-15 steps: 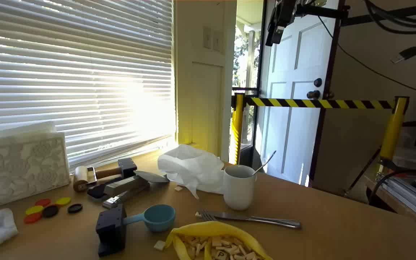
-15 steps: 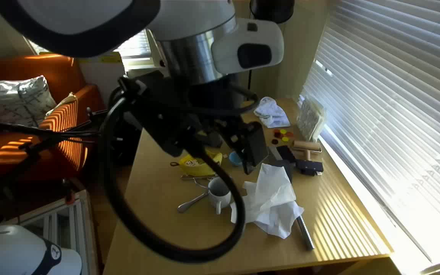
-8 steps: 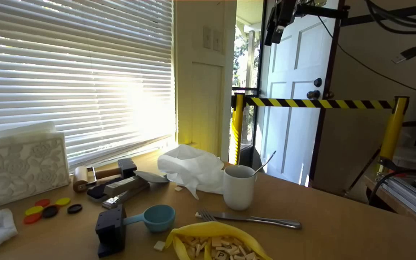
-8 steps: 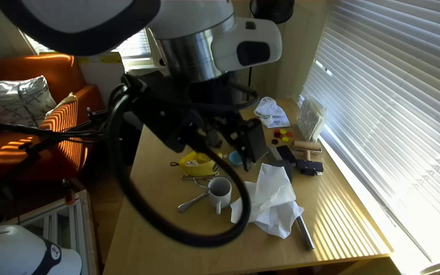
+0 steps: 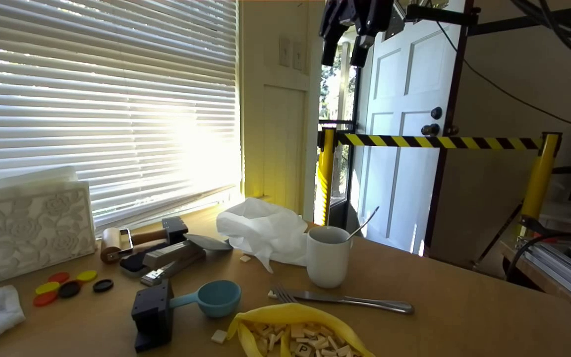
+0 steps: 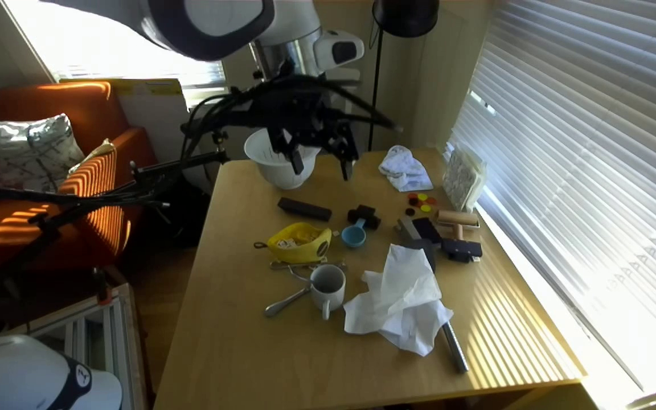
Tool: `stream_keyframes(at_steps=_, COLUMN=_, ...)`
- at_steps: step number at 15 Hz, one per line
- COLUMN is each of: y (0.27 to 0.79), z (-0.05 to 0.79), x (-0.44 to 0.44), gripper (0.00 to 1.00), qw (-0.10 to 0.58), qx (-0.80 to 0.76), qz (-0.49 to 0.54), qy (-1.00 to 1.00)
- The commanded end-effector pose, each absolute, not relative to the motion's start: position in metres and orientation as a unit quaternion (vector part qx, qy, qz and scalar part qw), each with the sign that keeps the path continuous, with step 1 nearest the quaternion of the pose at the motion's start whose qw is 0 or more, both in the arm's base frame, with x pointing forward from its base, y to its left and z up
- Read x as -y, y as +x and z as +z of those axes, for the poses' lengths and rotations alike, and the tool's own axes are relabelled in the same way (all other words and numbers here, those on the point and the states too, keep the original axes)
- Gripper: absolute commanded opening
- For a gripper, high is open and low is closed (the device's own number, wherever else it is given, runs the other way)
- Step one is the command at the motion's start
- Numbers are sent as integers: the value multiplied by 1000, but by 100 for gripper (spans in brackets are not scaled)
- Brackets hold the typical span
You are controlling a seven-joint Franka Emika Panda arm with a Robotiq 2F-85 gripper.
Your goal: Move the yellow object to the left
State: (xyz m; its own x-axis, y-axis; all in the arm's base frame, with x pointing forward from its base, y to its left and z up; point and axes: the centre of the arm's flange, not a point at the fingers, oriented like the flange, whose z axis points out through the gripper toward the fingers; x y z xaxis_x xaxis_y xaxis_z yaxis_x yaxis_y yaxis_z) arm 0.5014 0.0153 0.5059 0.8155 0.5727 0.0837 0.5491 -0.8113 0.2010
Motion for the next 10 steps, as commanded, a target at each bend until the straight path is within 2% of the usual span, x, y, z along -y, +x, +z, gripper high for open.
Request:
stream_keyframes(at_steps=1, y=552, z=481, x=-35, gripper=100, qw=83, qx=-390, qz=57, qy=915)
stream_keyframes(at_steps=7, y=585, z=394, x=-22, gripper=100, qw=68, qx=-533, qz=78, qy=840)
stream_keyframes(at_steps=8, y=568, z=414, x=-29, gripper=100, qw=83, qx=-494, qz=67, qy=863)
stream_keyframes(at_steps=10, y=576, z=393, x=-25, gripper=100, qw=77, qx=-516, qz=69, qy=851)
